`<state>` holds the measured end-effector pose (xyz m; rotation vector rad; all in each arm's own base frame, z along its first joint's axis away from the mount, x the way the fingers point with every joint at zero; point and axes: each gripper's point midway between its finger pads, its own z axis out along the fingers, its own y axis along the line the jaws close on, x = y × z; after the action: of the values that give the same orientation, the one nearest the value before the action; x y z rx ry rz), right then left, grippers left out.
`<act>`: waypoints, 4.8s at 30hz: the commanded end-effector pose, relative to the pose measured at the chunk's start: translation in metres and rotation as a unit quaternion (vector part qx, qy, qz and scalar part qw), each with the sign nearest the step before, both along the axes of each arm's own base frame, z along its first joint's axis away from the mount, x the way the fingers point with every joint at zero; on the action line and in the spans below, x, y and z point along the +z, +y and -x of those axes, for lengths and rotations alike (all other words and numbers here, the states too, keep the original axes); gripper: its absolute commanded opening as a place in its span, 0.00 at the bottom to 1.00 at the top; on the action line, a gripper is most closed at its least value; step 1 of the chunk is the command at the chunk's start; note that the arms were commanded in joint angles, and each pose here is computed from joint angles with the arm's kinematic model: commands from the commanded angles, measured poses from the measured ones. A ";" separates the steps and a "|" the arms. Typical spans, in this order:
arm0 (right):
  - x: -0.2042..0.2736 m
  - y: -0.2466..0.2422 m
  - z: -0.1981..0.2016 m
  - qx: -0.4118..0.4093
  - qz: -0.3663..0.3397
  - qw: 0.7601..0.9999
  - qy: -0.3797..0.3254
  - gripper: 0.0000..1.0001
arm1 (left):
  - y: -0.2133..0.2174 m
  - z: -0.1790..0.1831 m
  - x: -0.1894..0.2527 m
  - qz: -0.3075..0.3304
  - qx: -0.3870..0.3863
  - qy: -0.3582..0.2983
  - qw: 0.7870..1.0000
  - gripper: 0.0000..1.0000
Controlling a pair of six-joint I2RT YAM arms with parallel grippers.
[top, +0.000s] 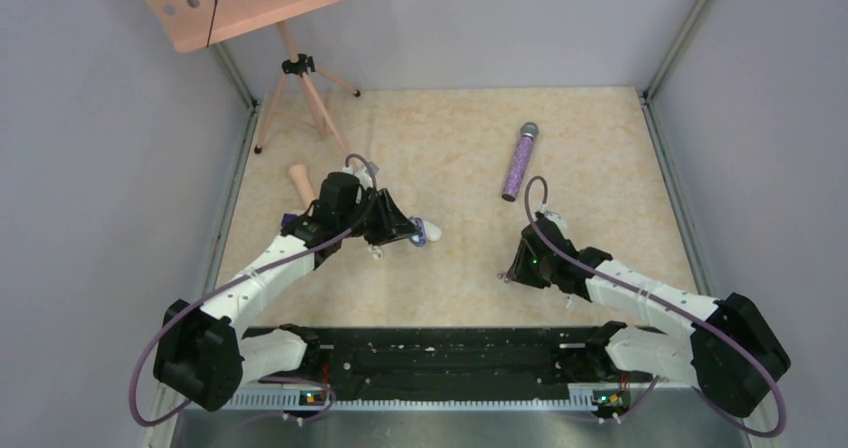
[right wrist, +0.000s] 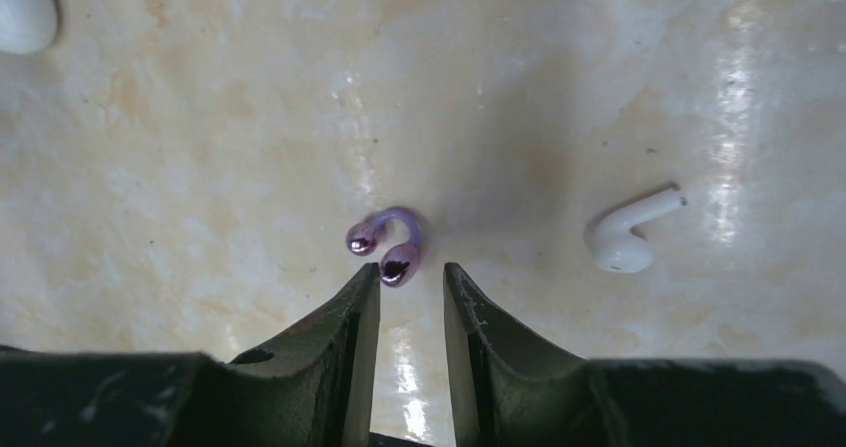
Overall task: Insert the wireless bluetooth earbuds into the charging case
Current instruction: Place the earbud at the center of the board, then adjust the earbud at the center of the board.
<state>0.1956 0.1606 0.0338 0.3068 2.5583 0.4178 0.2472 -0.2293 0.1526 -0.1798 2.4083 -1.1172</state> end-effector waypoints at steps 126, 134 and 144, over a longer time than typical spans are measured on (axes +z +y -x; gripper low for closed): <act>0.011 0.031 -0.003 0.075 0.010 0.997 -0.009 0.39 | -0.008 -0.007 0.009 0.002 -0.014 -0.026 1.000 0.00; 0.007 0.040 -0.002 0.092 0.003 0.996 -0.001 0.38 | -0.008 -0.006 0.010 0.002 -0.013 -0.029 0.999 0.00; 0.003 0.049 -0.004 0.103 0.003 0.995 0.003 0.38 | -0.007 -0.004 0.010 0.001 -0.012 -0.030 0.999 0.00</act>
<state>0.1906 0.1942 0.0250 0.0623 2.6509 0.4270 0.2450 -0.2327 0.1416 -0.1638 2.4464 -1.1014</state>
